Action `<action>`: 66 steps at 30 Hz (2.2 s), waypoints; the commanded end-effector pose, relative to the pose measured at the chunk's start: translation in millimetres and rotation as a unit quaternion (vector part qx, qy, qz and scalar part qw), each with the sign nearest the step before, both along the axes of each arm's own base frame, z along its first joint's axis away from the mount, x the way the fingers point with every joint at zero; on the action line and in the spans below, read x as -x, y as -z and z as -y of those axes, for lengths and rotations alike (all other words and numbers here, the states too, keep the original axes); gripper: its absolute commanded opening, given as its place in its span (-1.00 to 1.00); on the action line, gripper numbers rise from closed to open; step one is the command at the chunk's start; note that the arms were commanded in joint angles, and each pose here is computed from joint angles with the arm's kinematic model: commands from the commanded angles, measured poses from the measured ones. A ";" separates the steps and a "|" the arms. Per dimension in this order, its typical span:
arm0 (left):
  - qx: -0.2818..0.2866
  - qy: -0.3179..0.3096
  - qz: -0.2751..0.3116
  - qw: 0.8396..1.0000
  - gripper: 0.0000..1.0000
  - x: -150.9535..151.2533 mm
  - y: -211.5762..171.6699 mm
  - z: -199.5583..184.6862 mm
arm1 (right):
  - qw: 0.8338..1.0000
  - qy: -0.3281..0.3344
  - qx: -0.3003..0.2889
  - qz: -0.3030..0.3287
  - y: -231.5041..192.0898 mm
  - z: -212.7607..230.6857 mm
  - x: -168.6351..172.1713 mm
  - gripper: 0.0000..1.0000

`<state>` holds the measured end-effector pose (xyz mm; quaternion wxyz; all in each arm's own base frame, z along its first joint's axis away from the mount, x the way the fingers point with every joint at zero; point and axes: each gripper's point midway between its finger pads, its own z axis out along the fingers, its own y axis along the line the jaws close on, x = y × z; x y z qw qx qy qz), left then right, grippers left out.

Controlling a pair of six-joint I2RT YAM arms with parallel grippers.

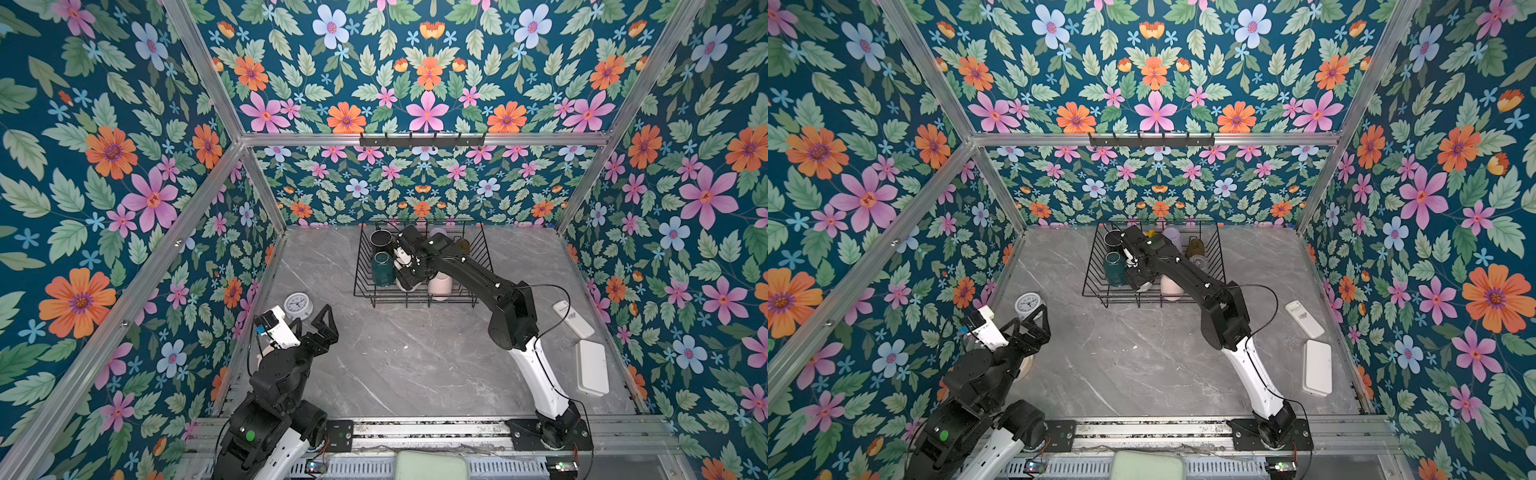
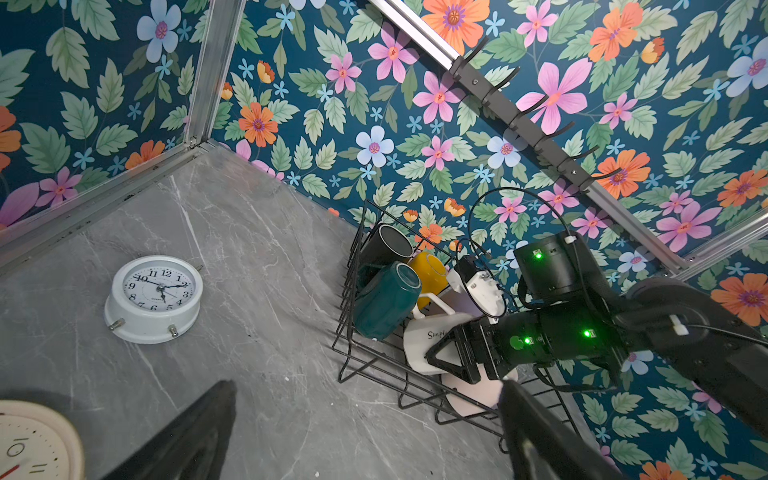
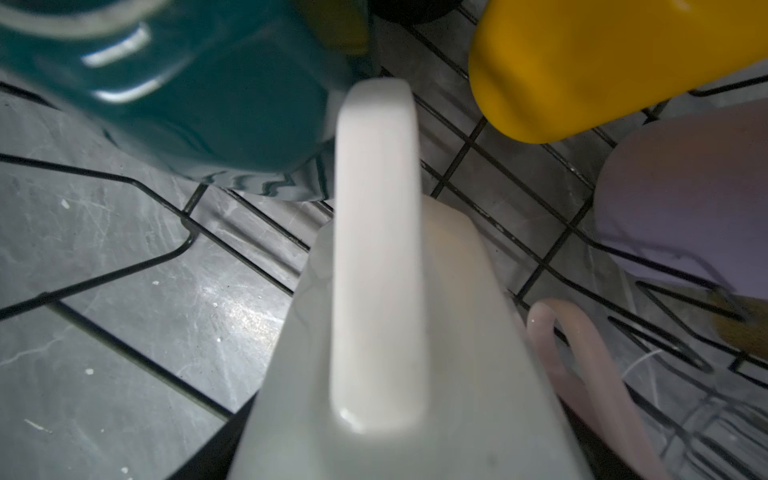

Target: Load the cups into the dish rack

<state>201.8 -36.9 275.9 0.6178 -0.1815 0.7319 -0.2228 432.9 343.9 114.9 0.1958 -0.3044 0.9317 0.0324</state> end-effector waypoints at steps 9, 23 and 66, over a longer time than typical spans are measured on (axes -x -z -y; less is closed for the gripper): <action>-0.001 -0.004 0.001 1.000 0.99 0.4 -1.2 -1.9 | 0.999 0.012 0.045 -0.006 5.7 20.2 1.2 0.65; -0.001 -0.006 -0.001 1.000 0.99 -0.3 0.6 -2.0 | 0.999 0.019 0.045 0.007 -6.1 23.2 -0.4 0.77; -0.242 -0.269 -0.028 0.932 0.99 -71.0 129.8 -86.5 | 0.850 0.359 -0.124 0.364 -36.8 339.1 99.6 0.98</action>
